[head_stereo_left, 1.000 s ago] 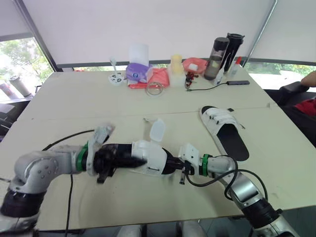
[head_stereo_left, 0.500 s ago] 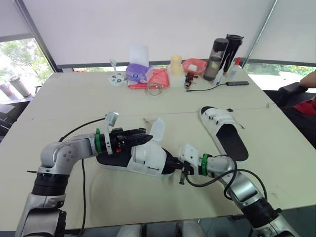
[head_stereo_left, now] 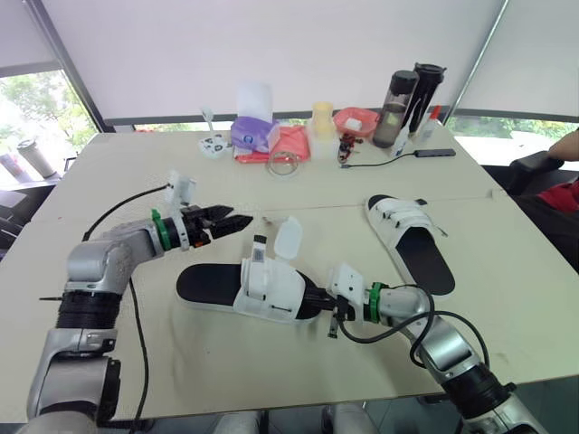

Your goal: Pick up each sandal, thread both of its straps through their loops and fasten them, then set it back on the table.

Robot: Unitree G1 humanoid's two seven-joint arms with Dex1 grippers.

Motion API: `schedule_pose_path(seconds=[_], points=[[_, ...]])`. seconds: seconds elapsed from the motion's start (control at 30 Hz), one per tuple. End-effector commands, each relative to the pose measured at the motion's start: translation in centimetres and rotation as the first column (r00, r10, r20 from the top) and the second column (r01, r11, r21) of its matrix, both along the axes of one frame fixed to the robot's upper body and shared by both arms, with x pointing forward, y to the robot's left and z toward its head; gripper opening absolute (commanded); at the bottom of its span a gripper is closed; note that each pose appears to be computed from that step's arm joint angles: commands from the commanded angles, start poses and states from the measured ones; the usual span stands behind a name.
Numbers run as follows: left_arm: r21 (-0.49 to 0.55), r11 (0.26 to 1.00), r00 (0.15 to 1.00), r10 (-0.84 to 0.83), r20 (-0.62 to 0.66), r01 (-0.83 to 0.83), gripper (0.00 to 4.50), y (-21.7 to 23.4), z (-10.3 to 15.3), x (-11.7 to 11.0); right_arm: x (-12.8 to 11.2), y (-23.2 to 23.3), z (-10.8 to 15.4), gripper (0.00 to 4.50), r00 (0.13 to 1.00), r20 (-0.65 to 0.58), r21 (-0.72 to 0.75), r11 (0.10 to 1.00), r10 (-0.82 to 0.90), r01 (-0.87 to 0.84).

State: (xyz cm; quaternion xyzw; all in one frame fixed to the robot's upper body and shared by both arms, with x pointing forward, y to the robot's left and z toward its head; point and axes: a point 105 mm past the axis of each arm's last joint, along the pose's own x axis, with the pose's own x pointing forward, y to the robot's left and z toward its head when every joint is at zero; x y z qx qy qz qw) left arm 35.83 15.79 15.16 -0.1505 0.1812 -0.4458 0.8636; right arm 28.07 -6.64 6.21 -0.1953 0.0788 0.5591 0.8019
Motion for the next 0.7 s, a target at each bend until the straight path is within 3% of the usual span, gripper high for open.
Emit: schedule_pose_path(seconds=[0.03,0.53,0.63,0.7], points=[[-0.110,0.992,0.994,-0.073,-0.084,0.064,4.47,-0.6,0.8,-0.5,-0.8,-2.0,-5.8,0.00,0.983,-0.164,-0.165,0.985,-0.085,0.058],[-0.159,0.984,0.977,-0.110,-0.182,0.081,4.47,-3.0,-2.4,1.9,-0.7,-1.9,-5.8,0.00,0.982,-0.162,-0.159,0.985,-0.099,0.073],[-0.164,0.980,0.974,-0.143,-0.175,0.114,3.56,-3.6,-2.4,1.9,-0.5,-2.1,-5.7,0.00,0.982,-0.157,-0.161,0.984,-0.107,0.081],[-0.163,0.979,0.973,-0.152,-0.174,0.124,2.61,-3.7,-2.4,2.0,-0.5,-2.2,-5.7,0.00,0.982,-0.155,-0.161,0.983,-0.112,0.086]])
